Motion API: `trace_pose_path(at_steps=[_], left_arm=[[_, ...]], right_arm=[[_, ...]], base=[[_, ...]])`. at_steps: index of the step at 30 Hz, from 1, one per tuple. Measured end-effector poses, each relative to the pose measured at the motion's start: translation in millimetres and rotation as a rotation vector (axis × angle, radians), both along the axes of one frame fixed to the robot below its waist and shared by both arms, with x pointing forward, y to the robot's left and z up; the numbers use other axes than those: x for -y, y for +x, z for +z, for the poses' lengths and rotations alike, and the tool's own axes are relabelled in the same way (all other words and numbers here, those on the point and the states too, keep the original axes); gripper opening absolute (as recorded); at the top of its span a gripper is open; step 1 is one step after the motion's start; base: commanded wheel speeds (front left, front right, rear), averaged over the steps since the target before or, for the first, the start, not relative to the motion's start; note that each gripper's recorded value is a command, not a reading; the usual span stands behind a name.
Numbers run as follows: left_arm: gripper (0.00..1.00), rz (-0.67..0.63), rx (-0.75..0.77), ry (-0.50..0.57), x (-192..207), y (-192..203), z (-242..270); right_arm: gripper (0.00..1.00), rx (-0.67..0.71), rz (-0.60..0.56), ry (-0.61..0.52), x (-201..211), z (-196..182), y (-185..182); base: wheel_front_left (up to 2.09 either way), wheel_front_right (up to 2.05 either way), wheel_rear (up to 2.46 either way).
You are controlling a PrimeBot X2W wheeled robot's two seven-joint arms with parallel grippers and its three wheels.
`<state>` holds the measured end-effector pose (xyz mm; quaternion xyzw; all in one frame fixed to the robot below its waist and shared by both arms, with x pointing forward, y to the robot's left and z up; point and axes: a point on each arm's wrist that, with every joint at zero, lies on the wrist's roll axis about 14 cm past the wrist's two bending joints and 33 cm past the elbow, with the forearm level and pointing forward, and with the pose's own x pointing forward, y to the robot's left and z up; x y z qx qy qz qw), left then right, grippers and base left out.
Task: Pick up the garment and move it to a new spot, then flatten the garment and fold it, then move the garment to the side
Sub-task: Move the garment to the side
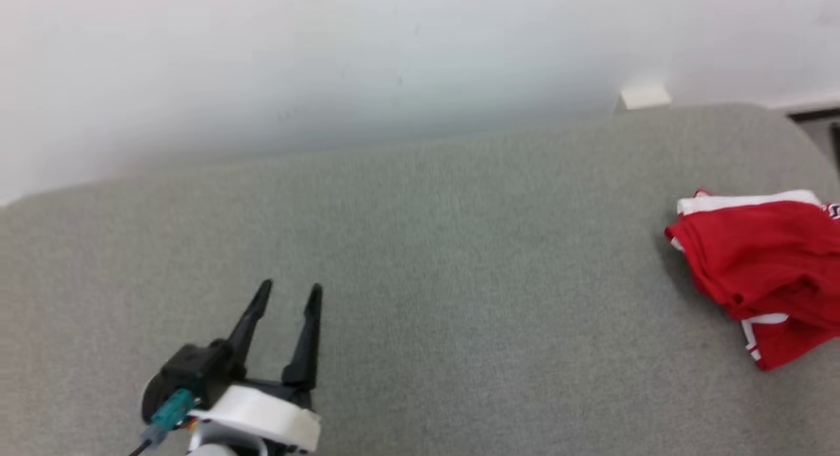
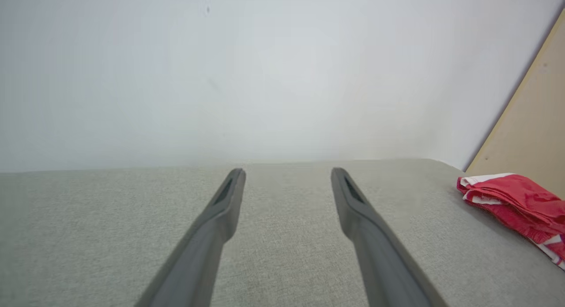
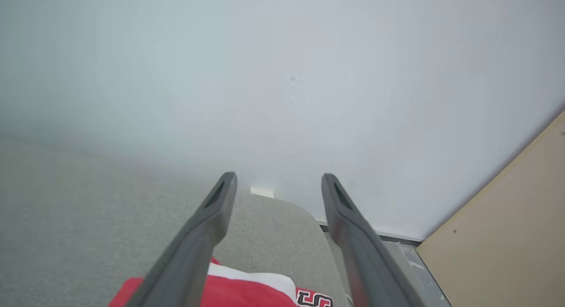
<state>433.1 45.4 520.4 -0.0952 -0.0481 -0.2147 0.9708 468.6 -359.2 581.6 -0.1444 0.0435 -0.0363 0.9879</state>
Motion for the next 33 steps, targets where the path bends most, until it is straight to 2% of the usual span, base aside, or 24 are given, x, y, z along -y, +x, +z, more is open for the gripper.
trace_pose_path(at_steps=[6, 11, 16, 20, 25, 33], left_arm=[[1.0, 0.108, 0.077, -0.023, -38.6, -18.0, 34.3], [1.0, 0.175, 0.07, -0.044, -64.3, -34.4, 34.5], [1.0, 0.237, 0.051, -0.051, -81.9, -44.0, 27.3], [1.0, 0.255, 0.025, -0.041, -86.4, -49.5, 16.7], [1.0, 0.266, -0.01, -0.024, -89.3, -54.7, 2.9], [1.0, 0.253, -0.021, 0.011, -84.9, -57.3, -4.4]], right_arm=[[1.0, 0.205, 0.133, 0.117, -49.2, 49.4, -24.9], [1.0, 0.314, 0.201, 0.226, -80.3, 57.1, -51.2], [1.0, 0.33, 0.233, 0.315, -112.6, 29.2, -73.3], [1.0, 0.306, 0.209, 0.381, -125.5, -0.8, -92.0], [1.0, 0.298, 0.178, 0.459, -137.9, -21.3, -110.4], [1.0, 0.283, 0.142, 0.51, -145.9, -36.5, -121.9]], base=[[0.0, 0.0, 0.0], [0.0, 0.0, 0.0], [0.0, 0.0, 0.0], [0.0, 0.0, 0.0], [0.0, 0.0, 0.0], [0.0, 0.0, 0.0]])
